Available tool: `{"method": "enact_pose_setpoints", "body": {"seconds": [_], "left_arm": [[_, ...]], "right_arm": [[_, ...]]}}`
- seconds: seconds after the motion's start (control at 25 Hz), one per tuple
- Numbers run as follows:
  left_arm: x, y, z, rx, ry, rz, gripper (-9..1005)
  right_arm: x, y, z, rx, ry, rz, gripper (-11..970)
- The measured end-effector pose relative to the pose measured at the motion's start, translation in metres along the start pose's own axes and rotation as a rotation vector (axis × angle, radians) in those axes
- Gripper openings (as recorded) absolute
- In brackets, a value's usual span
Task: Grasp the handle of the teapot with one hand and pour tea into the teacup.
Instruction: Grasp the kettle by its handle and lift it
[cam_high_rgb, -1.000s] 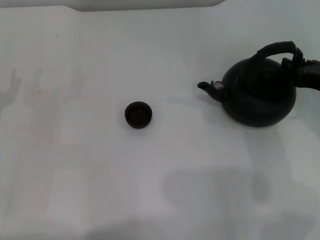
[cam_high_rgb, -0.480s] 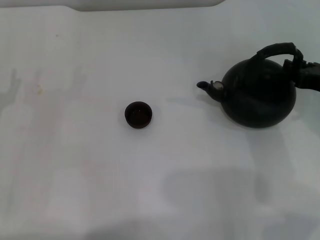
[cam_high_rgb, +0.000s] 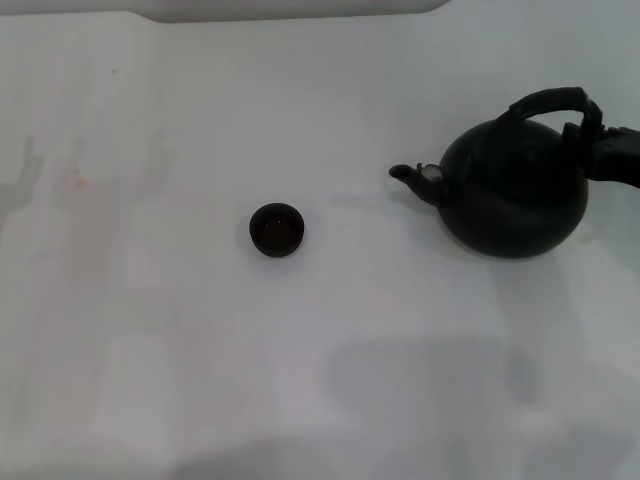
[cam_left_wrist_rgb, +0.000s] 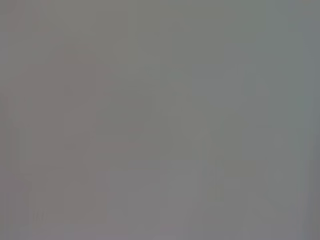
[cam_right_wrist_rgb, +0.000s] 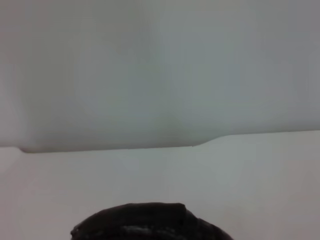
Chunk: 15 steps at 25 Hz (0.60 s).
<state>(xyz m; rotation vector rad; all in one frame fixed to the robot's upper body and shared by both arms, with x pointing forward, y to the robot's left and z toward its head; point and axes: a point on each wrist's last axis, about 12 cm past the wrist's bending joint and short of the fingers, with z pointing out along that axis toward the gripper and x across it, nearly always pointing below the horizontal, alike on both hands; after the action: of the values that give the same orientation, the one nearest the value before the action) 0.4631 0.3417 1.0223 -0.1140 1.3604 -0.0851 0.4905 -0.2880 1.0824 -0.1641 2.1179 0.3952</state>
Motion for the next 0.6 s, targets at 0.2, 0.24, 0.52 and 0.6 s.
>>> {"method": "enact_pose_setpoints", "body": {"seconds": [0.2,0.24,0.52,0.6], "left_arm": [[-0.0001,0.0001,0.0004,0.001,0.000,0.001,891],[-0.0001,0.0002,0.0004,0.001,0.000,0.001,890],[-0.0002,-0.0001,0.0010,0.002,-0.001,0.001,890],[-0.0003,-0.0002,0.0011,0.002,-0.001,0.001,890]], "right_arm": [[-0.0014,0.0006,0.0003,-0.002,-0.003,-0.003,177],[-0.0022,0.0009,0.0007,-0.003,-0.005,-0.004,177],[-0.0042,-0.0023,0.0011,-0.004,-0.004,0.015,176],[-0.0046,-0.0034,0.0015,-0.007,0.000,0.022,176]]}}
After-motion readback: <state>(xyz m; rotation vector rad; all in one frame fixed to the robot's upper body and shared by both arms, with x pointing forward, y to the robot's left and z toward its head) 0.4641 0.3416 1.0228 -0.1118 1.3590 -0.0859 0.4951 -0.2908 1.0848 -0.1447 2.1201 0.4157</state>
